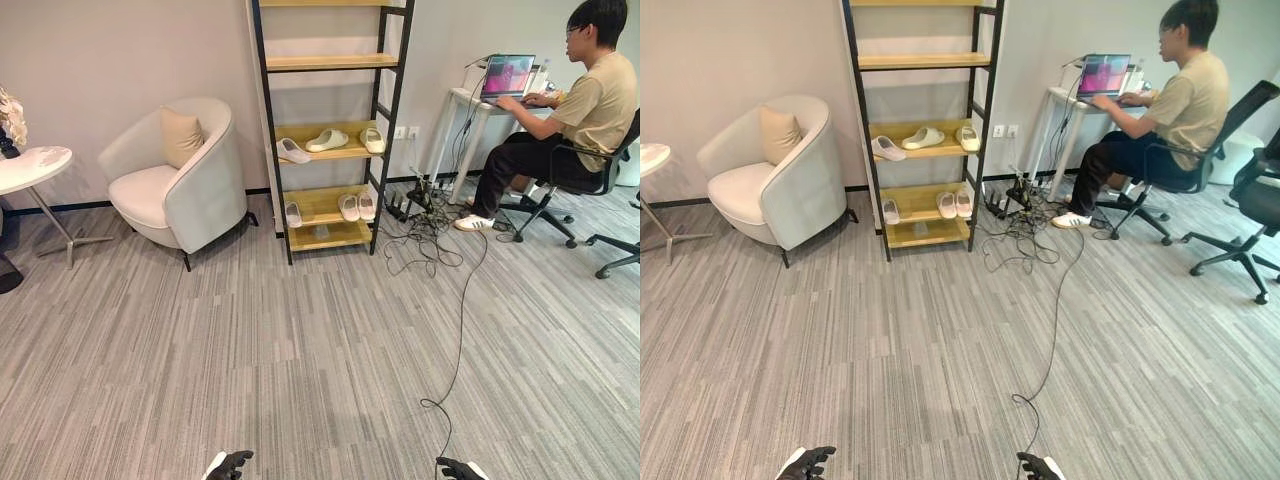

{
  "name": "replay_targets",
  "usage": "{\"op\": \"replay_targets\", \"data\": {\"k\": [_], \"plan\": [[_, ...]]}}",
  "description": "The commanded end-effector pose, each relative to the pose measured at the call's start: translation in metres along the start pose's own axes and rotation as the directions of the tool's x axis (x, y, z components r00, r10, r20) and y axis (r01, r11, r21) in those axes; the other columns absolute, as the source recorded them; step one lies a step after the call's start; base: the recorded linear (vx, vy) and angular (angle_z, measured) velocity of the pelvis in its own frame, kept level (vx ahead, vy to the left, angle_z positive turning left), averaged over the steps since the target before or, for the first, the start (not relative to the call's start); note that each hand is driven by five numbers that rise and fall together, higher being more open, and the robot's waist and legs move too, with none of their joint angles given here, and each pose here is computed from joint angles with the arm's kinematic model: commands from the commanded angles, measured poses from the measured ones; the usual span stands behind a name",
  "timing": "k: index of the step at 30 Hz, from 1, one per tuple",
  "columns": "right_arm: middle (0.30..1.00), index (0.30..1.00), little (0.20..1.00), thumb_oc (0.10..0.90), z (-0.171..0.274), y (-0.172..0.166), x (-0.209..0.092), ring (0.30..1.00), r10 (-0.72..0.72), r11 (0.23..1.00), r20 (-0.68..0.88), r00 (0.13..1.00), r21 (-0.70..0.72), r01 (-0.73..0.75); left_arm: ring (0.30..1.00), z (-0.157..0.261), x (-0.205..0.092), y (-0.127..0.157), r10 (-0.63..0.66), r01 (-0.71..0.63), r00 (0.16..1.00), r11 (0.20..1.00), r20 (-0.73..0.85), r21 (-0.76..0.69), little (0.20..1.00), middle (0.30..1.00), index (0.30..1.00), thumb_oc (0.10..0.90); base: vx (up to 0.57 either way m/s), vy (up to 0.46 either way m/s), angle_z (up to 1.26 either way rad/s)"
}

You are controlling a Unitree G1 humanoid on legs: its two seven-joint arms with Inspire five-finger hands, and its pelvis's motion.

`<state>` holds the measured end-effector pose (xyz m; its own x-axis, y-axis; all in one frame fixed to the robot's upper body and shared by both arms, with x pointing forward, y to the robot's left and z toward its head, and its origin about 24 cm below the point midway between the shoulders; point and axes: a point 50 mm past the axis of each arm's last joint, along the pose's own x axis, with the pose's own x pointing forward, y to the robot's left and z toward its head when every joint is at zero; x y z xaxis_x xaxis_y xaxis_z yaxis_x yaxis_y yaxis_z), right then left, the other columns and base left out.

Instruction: Arrange the slippers neatly on the shoe rack.

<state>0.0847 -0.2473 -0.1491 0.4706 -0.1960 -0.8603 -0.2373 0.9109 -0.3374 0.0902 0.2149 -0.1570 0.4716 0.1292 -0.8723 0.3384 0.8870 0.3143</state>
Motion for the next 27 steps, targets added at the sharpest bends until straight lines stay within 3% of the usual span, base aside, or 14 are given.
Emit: {"op": "replay_targets", "data": {"k": [1,27], "plan": [[0.9,0.9,0.9,0.8,0.021,-0.002,0.007,0.9,-0.022,1.0,0.061,0.998,0.003,0.022,0.9,0.038,0.008,0.016,0.06,-0.063,0.99,0.998,0.13,0.023,0.9,0.9,0.9,0.8,0.0,0.0,0.0],[0.9,0.9,0.9,0.8,0.044,-0.016,0.006,0.9,-0.062,0.997,0.168,0.984,0.061,0.052,0.9,0.069,0.009,0.013,0.031,-0.041,0.972,0.998,0.234,0.037,0.9,0.9,0.9,0.8,0.04,-0.062,0.1]]}}
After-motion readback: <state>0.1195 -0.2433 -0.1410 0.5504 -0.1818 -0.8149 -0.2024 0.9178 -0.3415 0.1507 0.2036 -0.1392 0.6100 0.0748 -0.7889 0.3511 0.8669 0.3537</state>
